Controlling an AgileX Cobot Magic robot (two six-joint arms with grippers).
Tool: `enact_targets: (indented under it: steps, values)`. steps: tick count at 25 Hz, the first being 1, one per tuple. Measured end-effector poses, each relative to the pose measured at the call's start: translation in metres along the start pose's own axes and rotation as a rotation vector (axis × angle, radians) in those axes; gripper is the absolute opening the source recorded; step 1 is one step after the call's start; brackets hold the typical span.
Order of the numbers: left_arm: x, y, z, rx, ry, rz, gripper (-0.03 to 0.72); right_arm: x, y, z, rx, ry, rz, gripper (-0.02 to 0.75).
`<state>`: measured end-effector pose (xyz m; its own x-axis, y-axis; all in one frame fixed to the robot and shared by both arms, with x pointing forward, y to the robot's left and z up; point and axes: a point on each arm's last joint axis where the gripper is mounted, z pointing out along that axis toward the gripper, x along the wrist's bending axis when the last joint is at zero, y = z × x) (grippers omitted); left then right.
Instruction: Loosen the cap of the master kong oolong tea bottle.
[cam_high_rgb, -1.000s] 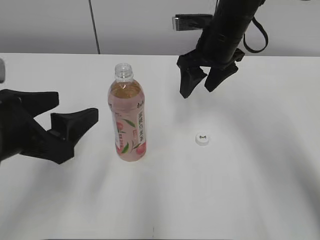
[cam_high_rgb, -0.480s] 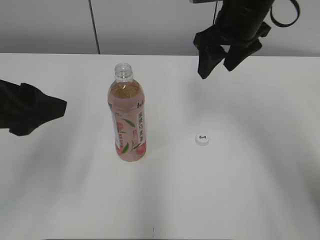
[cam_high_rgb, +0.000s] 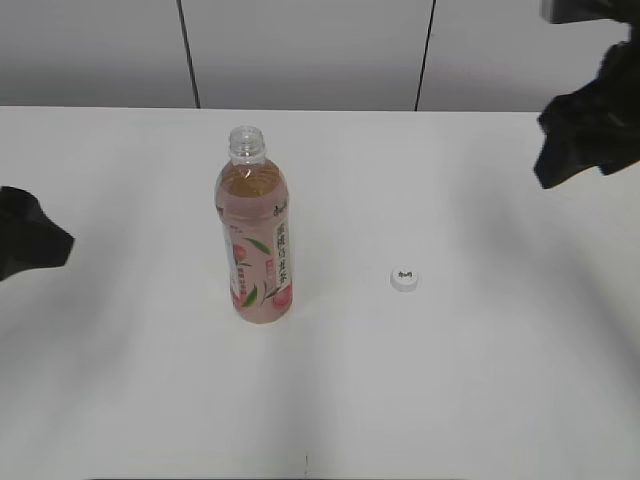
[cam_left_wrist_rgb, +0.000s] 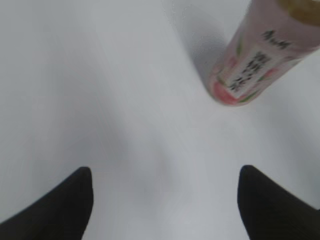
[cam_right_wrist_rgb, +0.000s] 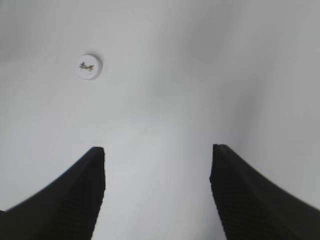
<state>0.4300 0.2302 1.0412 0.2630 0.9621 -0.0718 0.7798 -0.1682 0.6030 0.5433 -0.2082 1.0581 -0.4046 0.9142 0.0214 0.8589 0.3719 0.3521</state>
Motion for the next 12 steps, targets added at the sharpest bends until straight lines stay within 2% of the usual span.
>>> enact_targets:
  steps: [3,7,9,12]
  values:
    - [0.019,0.005,-0.009,0.071,0.07,-0.065,0.535,-0.013,-0.022,-0.021,-0.054,-0.036,0.048,0.497]
    - [0.03,-0.004,-0.026,0.145,0.111,-0.102,0.535,-0.01,-0.047,-0.048,-0.122,-0.061,0.058,0.497]
    - [0.033,-0.012,-0.038,0.145,0.123,-0.117,0.535,-0.007,-0.059,-0.056,-0.146,-0.064,0.073,0.497]
    - [0.033,-0.023,-0.066,0.047,0.139,-0.153,0.525,-0.003,-0.077,-0.064,-0.173,-0.067,0.099,0.497]
